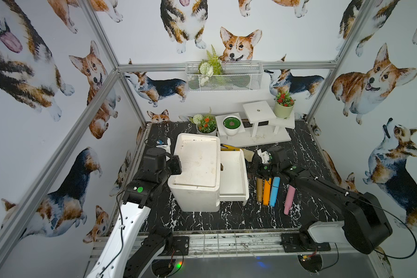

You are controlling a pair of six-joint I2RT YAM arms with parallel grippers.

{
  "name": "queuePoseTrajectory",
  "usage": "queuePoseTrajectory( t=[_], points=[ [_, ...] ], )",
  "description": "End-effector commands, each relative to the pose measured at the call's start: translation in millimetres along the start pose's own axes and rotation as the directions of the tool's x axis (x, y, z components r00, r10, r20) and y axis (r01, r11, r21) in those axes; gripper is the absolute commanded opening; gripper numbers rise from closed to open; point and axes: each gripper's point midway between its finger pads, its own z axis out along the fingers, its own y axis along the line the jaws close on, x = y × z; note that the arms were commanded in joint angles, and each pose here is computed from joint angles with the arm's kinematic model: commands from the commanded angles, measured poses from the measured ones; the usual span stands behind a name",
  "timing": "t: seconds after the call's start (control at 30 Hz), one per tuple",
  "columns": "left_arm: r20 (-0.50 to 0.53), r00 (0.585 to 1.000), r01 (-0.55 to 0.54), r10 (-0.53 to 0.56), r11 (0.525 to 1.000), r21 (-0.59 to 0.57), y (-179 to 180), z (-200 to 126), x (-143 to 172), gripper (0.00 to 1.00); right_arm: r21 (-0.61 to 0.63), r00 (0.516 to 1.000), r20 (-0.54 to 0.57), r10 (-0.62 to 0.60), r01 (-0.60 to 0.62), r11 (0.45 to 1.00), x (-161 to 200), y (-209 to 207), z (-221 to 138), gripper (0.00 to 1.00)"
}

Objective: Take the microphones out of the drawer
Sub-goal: Close the drawer in the storage box.

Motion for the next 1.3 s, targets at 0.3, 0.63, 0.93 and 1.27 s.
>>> queuePoseTrajectory(
  t=[0.3,0.63,0.93,1.27],
  points=[
    [-0.140,0.989,0.043,-0.039,0.999,0.029,-3,3,36,0.02,-0.083,0.998,-0.050,-0.045,0.041,0.996,12,38,21,0.00],
    [-0.136,0.990,0.040,-0.035,0.999,0.030,-4,4,34,0.02,-0.136,0.993,-0.098,-0.061,0.047,0.990,26,63,44,0.00],
    [-0.138,0.990,0.035,-0.031,0.999,0.029,-4,4,34,0.02,-0.177,0.981,-0.170,-0.089,0.059,0.983,45,89,78,0.00],
    [-0.140,0.990,0.033,-0.029,0.999,0.029,-3,3,35,0.02,-0.181,0.979,-0.176,-0.104,0.071,0.981,47,96,84,0.00]
  ],
)
